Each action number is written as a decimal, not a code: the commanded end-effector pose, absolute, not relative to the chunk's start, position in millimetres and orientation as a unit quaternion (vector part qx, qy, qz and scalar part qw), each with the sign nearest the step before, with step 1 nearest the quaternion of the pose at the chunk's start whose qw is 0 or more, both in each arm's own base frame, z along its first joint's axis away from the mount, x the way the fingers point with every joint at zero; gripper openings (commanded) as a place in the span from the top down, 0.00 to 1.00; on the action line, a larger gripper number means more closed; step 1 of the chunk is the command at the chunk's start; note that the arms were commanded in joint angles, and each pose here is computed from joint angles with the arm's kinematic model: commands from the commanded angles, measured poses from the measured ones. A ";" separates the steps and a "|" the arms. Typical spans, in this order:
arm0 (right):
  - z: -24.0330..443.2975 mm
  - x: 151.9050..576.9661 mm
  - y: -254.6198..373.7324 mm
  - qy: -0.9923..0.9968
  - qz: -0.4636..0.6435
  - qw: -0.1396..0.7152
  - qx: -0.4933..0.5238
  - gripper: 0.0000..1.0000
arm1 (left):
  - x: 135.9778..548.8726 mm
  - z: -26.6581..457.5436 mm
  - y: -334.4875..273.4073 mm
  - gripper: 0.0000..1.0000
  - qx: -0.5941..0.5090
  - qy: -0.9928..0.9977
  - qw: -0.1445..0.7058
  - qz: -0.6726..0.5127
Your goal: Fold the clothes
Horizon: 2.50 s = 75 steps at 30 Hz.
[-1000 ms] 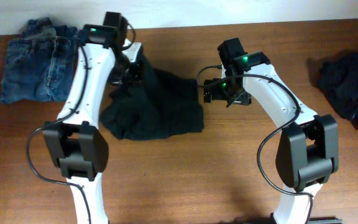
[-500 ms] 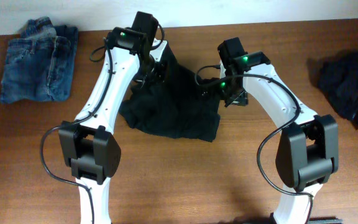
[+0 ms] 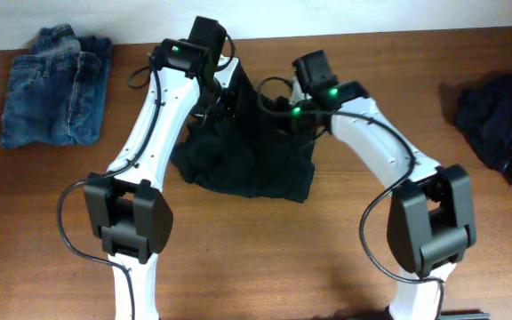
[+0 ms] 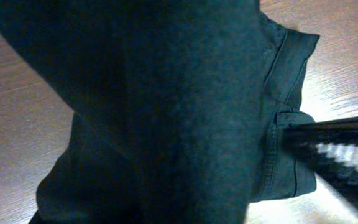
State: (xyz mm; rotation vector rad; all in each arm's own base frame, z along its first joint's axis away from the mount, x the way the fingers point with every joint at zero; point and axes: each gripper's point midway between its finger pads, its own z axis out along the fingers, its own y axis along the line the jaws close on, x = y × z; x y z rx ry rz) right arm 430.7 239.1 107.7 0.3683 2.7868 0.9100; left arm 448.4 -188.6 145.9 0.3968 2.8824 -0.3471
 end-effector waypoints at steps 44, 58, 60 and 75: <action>120.4 470.3 144.4 0.886 0.334 0.215 0.240 0.93 | 435.2 162.0 -217.5 0.99 0.137 0.964 0.086 -0.209; 157.7 424.7 62.1 0.911 0.268 0.222 0.222 0.90 | 409.7 149.9 -266.4 0.99 0.176 0.973 0.146 -0.006; 154.7 419.1 64.5 0.914 0.268 0.209 0.219 0.90 | 406.9 151.2 -270.8 0.99 0.187 0.969 0.158 0.018; 160.9 426.2 43.4 0.896 0.291 0.216 0.256 0.86 | 368.7 148.1 -312.2 0.99 0.236 0.963 0.131 -0.017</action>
